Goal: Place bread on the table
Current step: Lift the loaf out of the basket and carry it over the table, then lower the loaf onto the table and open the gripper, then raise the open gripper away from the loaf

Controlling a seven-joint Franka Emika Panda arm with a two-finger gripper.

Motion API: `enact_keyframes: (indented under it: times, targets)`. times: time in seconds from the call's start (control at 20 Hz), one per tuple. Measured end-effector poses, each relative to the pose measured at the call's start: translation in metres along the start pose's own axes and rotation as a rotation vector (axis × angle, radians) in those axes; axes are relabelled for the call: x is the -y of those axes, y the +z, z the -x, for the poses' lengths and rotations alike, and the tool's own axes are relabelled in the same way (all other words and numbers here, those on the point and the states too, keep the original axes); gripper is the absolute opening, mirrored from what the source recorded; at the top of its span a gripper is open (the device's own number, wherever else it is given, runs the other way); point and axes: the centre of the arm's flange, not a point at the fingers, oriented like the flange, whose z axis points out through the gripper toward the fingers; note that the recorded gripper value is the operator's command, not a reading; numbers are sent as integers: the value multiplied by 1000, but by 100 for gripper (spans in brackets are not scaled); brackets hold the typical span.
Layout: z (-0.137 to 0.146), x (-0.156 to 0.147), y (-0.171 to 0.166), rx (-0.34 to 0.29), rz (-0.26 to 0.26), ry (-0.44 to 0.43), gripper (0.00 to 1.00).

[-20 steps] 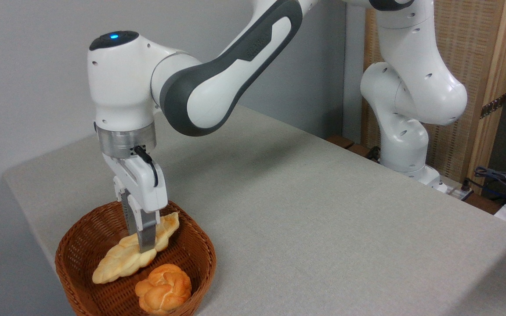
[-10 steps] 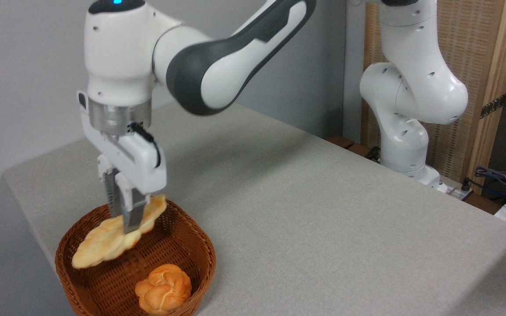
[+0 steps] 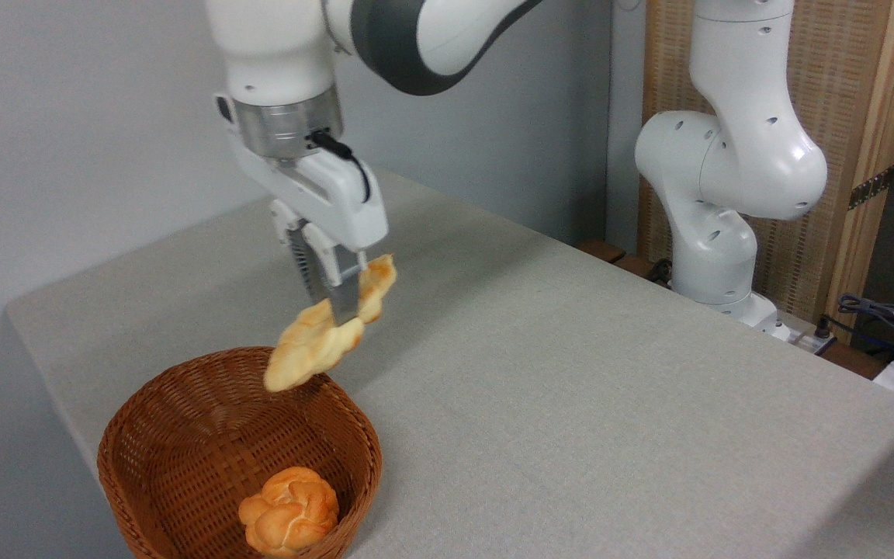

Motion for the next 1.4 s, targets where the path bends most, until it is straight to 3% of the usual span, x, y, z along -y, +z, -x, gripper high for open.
enact_keyframes:
  times: [0.1,0.2,0.35,1.05,1.25,1.4]
  targets:
    - [15,-19,10,28,9,25,51]
    - [25,-37,23,52,18,58,81]
    - [30,-51,42,70,12,84,100]
    - [26,-56,48,81,-11,110,100]
    - [25,-53,22,114,-56,128,100]
    - [24,-41,-9,74,-86,94,100]
